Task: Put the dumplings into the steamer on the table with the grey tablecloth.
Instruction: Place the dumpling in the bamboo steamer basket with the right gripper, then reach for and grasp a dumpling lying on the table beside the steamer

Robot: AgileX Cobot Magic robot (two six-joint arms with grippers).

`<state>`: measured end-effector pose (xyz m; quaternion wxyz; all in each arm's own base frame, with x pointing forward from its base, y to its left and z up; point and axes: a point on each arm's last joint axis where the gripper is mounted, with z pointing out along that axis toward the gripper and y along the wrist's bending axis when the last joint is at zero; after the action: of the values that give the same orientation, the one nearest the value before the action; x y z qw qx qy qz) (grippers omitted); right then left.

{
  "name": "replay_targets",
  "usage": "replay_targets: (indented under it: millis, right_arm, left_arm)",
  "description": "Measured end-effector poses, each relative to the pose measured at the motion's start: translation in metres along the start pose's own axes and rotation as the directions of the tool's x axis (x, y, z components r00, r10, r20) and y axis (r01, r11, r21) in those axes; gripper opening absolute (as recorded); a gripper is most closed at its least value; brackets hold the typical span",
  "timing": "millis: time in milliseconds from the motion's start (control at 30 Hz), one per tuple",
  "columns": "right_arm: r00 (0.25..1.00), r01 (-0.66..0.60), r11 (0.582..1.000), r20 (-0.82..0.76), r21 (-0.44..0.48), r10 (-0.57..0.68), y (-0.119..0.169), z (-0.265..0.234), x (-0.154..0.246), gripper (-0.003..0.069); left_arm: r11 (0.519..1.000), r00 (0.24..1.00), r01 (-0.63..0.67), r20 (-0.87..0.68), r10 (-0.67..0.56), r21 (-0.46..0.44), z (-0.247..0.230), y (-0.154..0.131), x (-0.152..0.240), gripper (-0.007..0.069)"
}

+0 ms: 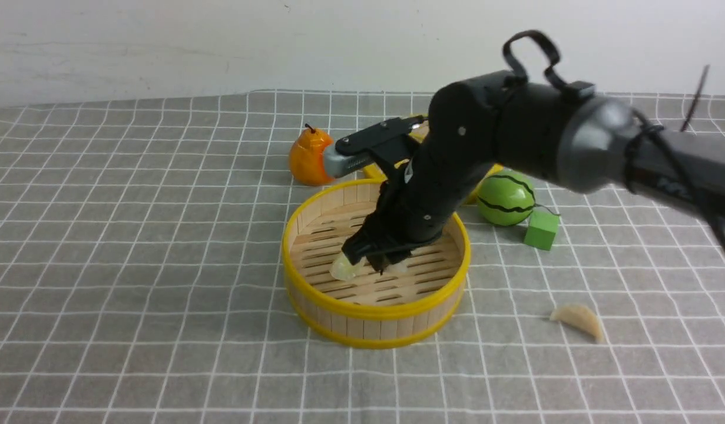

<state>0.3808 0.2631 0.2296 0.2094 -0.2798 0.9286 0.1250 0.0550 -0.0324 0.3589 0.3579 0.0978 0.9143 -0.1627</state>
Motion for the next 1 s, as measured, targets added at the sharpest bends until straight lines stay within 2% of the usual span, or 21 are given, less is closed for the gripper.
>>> replay_targets:
  millis: [100, 200, 300, 367, 533, 633, 733, 767, 800, 1000]
  right_arm:
    - [0.999, -0.022, 1.0, -0.039, 0.002, 0.022, -0.003, 0.028, 0.001, 0.0185]
    - [0.998, -0.046, 0.999, -0.05, 0.003, 0.046, -0.004, 0.038, 0.001, 0.0242]
    - [0.996, -0.058, 0.998, -0.064, 0.004, 0.058, -0.004, 0.035, 0.0, 0.0355]
    - [0.994, -0.056, 0.998, -0.09, 0.006, 0.057, -0.003, 0.028, -0.003, 0.0468]
    - [0.988, 0.024, 0.999, -0.154, 0.043, -0.018, -0.002, -0.018, -0.012, 0.0632]
    - [0.985, 0.099, 0.989, -0.155, 0.106, -0.082, -0.006, -0.051, -0.013, 0.0643]
    - [0.985, 0.105, 0.983, -0.154, 0.148, -0.082, -0.016, -0.07, -0.007, 0.0627]
    - [0.983, 0.072, 0.984, -0.178, 0.163, -0.042, -0.033, -0.079, 0.005, 0.0596]
    - [0.983, 0.067, 0.984, -0.182, 0.165, -0.036, -0.035, -0.079, 0.007, 0.0594]
    - [0.939, -0.129, 0.967, -0.288, 0.221, 0.191, -0.12, -0.074, 0.072, 0.0509]
  left_arm:
    - [1.0, 1.0, 0.0, -0.003, 0.0, -0.001, 0.0, 0.0, 0.0, 0.0133]
    - [1.0, 1.0, 0.0, -0.012, 0.0, -0.004, 0.0, 0.0, 0.001, 0.0133]
    - [1.0, 1.0, 0.0, -0.015, 0.0, -0.005, 0.0, 0.0, 0.001, 0.0137]
    - [1.0, 1.0, 0.0, -0.015, 0.0, -0.005, 0.0, 0.0, 0.001, 0.0141]
    - [1.0, 1.0, 0.0, -0.015, 0.0, -0.005, 0.0, 0.0, 0.001, 0.0143]
    - [1.0, 1.0, 0.0, -0.015, 0.0, -0.005, 0.0, 0.0, 0.001, 0.0145]
    - [1.0, 1.0, 0.0, -0.015, 0.0, -0.005, 0.0, 0.0, 0.001, 0.0145]
    - [1.0, 1.0, 0.0, -0.015, 0.0, -0.005, 0.0, 0.0, 0.001, 0.0147]
    - [1.0, 1.0, 0.0, -0.015, 0.0, -0.005, 0.0, 0.0, 0.001, 0.0147]
    - [1.0, 1.0, 0.003, -0.019, -0.003, 0.0, 0.0, 0.0, 0.002, 0.0151]
